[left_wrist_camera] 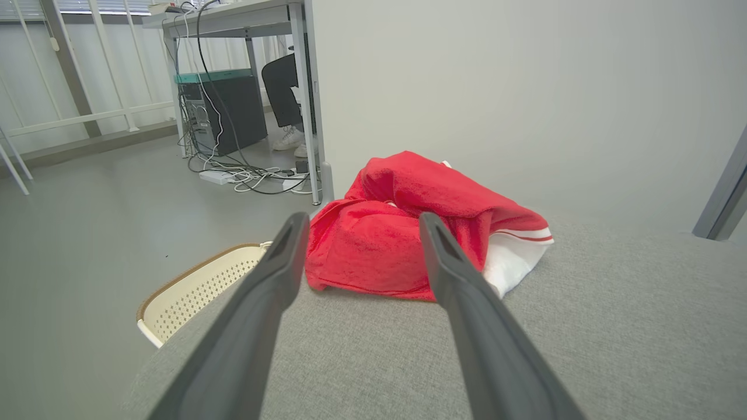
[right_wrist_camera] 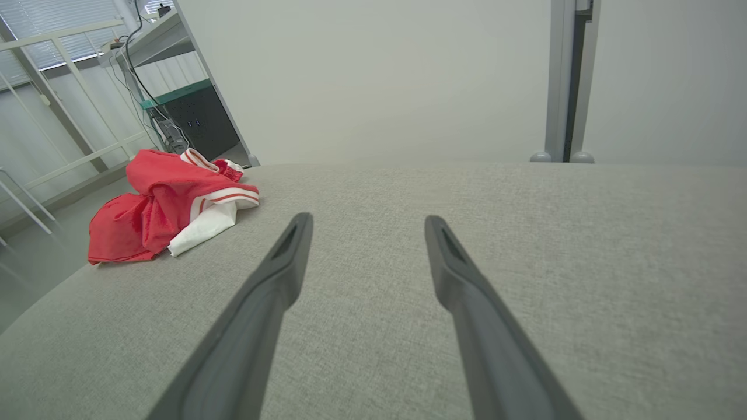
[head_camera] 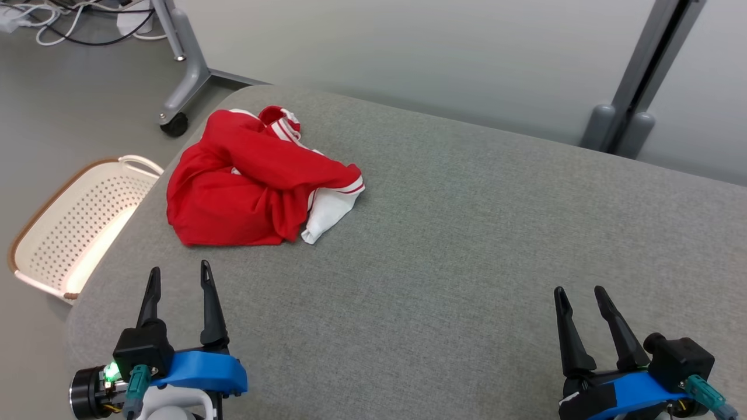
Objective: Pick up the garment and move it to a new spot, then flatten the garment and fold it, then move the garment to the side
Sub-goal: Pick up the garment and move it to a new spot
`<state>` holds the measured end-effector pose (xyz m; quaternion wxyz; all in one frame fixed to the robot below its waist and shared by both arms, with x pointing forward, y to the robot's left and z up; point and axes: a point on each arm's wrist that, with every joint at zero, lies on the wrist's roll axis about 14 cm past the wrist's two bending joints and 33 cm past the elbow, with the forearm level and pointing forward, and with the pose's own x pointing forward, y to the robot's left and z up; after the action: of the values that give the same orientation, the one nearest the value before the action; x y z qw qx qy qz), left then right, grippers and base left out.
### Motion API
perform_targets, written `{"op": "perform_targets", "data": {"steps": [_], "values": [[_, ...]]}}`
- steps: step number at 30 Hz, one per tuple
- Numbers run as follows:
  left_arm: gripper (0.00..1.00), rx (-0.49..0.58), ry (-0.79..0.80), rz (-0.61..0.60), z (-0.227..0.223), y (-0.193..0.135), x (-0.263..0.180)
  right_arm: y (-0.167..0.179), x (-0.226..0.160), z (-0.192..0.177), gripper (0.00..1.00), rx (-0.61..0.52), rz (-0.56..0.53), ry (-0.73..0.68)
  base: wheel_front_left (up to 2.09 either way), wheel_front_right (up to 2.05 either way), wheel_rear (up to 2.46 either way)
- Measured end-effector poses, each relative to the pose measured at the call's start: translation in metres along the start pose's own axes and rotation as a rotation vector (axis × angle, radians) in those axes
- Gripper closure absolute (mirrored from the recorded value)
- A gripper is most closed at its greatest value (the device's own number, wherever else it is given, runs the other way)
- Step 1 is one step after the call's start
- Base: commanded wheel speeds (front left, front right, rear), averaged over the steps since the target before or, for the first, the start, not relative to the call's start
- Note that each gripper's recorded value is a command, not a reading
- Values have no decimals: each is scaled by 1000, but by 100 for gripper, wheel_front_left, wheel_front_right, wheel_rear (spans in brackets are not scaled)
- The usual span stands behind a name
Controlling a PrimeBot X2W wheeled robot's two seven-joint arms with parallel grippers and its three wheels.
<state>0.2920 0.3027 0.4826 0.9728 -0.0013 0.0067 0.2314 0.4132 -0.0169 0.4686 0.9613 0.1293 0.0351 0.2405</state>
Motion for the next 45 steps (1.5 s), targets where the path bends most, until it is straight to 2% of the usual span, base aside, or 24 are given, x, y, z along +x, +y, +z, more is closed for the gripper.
{"op": "perform_targets", "data": {"steps": [11,19,25,32,40,45], "values": [[0,6,10,51,-2,15,-2,6,7,-7,0,8,24,16,0,0,0],[0,-4,0,26,2,7,13,-4,5,-1,0,-9,-3,-2,0,0,0],[0,1,-50,-24,20,-8,53,-20,4,6,0,-30,-40,-31,0,0,0],[0,25,-87,-93,33,-39,116,-59,-3,11,0,-64,-127,-49,0,0,0],[0,97,2,-156,0,-63,173,-100,-14,15,0,-111,-216,-57,0,0,0],[0,165,132,-152,-36,-55,195,-117,-19,15,0,-127,-255,-56,0,0,0]]}}
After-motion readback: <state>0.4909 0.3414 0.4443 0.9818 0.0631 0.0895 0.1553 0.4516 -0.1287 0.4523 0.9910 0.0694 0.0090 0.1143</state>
